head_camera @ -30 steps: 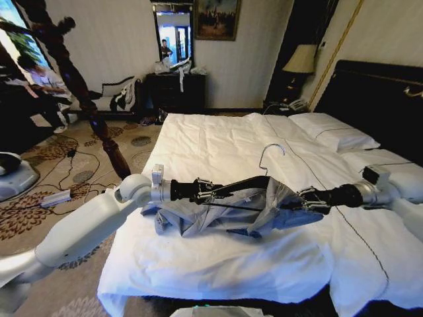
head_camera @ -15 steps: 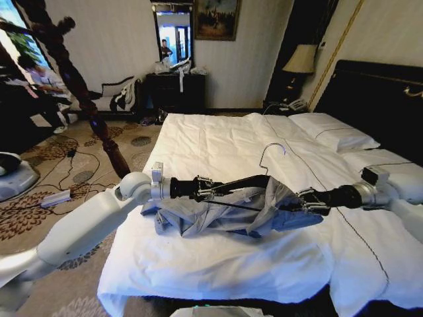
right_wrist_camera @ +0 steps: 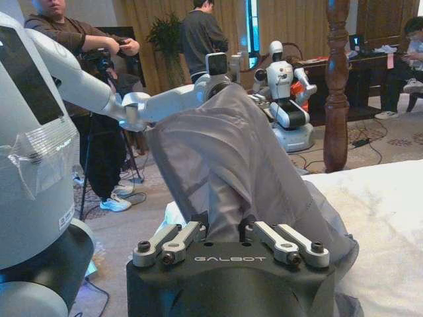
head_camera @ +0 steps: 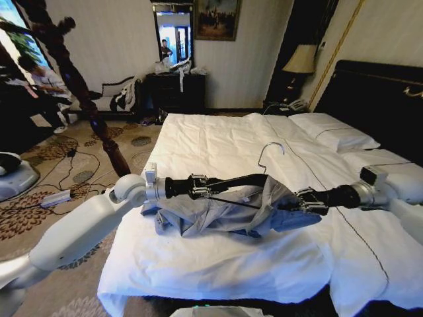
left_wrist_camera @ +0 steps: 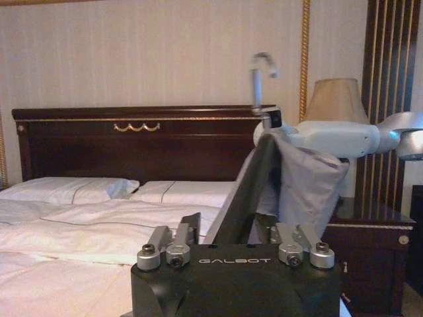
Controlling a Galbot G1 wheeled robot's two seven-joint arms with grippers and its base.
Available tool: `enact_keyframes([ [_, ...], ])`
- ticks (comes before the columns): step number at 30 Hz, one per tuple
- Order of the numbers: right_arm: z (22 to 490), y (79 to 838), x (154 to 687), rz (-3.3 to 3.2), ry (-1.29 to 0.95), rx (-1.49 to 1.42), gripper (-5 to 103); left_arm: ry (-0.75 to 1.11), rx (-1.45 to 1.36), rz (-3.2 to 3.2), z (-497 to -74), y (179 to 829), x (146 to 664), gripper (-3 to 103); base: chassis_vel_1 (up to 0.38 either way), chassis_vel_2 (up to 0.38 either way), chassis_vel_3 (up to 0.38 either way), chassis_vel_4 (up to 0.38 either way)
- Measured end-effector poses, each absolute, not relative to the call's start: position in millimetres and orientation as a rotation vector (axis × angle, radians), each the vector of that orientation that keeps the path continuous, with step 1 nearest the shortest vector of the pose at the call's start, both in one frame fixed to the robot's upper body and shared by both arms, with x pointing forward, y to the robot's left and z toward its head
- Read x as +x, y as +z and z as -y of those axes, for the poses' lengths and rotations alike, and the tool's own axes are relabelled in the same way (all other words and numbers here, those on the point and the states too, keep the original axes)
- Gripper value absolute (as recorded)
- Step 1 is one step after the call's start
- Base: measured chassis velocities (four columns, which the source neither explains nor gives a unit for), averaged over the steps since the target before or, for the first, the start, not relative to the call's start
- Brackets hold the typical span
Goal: Pick up the clothes from the bed and hang them on the clothes hanger.
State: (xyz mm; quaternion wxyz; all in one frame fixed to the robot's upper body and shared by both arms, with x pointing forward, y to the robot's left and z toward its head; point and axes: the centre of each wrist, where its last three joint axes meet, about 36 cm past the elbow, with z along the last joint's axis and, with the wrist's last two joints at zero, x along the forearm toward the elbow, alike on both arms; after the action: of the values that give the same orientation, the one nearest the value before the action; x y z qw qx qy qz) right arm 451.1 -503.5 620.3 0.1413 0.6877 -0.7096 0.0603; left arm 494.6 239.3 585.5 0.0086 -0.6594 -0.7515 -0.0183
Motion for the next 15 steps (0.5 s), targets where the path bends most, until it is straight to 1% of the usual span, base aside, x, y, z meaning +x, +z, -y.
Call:
enact_keyframes([
  [2, 503.5, 620.2, 451.0, 2.047, 0.174, 1.986, 18, -0.057, -2.061, 2.349, -239.2, 585.9, 494.0, 47, 0.0, 0.0, 0.0, 0.0],
  [3, 503.5, 620.3, 451.0, 2.047, 0.175, 1.985, 18, -0.058, -2.064, 2.353, -239.6, 587.5, 492.6, 58, 0.0, 0.0, 0.0, 0.0],
  [4, 503.6, 620.3, 451.0, 2.047, 0.176, 1.983, 18, -0.058, -2.065, 2.359, -240.3, 589.2, 492.0, 58, 0.0, 0.0, 0.0, 0.0],
  [5, 503.9, 620.2, 451.0, 2.051, 0.178, 1.979, 18, -0.057, -2.066, 2.37, -241.6, 591.8, 491.3, 64, 0.0, 0.0, 0.0, 0.0],
  [6, 503.9, 620.2, 451.0, 2.051, 0.178, 1.979, 18, -0.057, -2.066, 2.37, -241.6, 591.8, 491.3, 64, 0.0, 0.0, 0.0, 0.0],
  [8, 505.4, 619.3, 451.1, 2.064, 0.178, 1.966, 18, -0.037, -2.062, 2.416, -247.9, 602.2, 488.9, 74, 0.0, 0.0, 0.0, 0.0],
  [9, 506.0, 618.8, 451.2, 2.068, 0.178, 1.962, 18, -0.026, -2.06, 2.438, -251.1, 607.1, 487.8, 74, 0.0, 0.0, 0.0, 0.0],
  [11, 507.9, 617.3, 451.3, 2.082, 0.178, 1.95, 18, 0.022, -2.053, 2.504, -260.9, 622.0, 483.0, 85, 0.0, 0.0, 0.0, 0.0],
  [12, 507.9, 617.3, 451.3, 2.082, 0.178, 1.95, 18, 0.022, -2.053, 2.504, -260.9, 622.0, 483.0, 85, 0.0, 0.0, 0.0, 0.0],
  [14, 509.3, 616.1, 451.4, 2.09, 0.181, 1.942, 17, 0.064, -2.038, 2.563, -269.7, 634.1, 479.9, 96, 0.0, 0.0, 0.0, 0.0],
  [15, 509.3, 616.1, 451.4, 2.09, 0.181, 1.942, 17, 0.064, -2.038, 2.563, -269.7, 634.1, 479.9, 96, 0.0, 0.0, 0.0, 0.0],
])
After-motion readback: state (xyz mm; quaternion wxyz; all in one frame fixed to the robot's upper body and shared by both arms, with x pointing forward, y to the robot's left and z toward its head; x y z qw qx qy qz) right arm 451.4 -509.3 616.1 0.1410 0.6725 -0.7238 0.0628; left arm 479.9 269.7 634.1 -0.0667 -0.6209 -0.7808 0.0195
